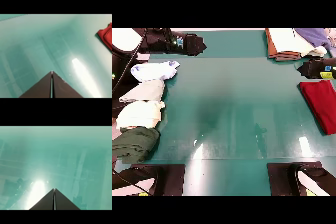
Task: Fold the shirts.
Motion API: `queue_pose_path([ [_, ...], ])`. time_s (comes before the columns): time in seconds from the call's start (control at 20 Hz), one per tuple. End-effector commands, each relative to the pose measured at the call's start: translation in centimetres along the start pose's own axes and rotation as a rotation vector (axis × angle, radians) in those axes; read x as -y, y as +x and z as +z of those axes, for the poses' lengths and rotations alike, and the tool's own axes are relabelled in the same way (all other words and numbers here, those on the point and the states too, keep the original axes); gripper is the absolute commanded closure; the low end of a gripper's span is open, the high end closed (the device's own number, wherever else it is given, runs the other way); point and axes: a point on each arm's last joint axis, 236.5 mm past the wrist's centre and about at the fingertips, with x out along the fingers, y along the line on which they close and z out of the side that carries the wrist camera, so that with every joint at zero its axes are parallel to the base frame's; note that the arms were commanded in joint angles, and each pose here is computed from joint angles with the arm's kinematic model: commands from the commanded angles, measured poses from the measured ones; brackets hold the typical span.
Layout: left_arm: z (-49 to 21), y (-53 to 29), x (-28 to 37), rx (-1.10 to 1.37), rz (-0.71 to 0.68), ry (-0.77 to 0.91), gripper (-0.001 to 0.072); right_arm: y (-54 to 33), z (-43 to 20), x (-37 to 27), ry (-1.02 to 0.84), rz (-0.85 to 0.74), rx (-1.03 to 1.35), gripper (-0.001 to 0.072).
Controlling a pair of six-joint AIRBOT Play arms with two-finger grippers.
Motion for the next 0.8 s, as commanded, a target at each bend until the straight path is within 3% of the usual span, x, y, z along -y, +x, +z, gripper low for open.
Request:
queue_pose_path([
  [0.0, 0.1, 0.0, 0.0, 0.003, 0.0, 0.0, 0.0678, 0.0, 0.0, -0.1, -0.001, 0.003, 0.0, 0.0695],
  [0.55, 0.6, 0.0, -0.1, 0.024, 0.003, 0.004, 0.0678, 0.0, 0.0, -0.1, -0.001, 0.003, -0.001, 0.0695],
  [0.65, 2.8, -0.3, -2.0, 0.111, 0.086, 0.142, 0.0647, 0.0, 0.0, -0.1, -0.002, 0.003, -0.001, 0.0695],
  [0.7, 3.5, -0.6, -4.3, 0.128, 0.172, 0.199, 0.0357, 0.0, 0.0, -0.1, -0.002, 0.003, -0.001, 0.0695],
  [0.75, 3.9, -1.1, -7.3, 0.135, 0.271, 0.199, 0.0119, 0.0, 0.0, -0.1, -0.001, 0.003, -0.002, 0.0695],
])
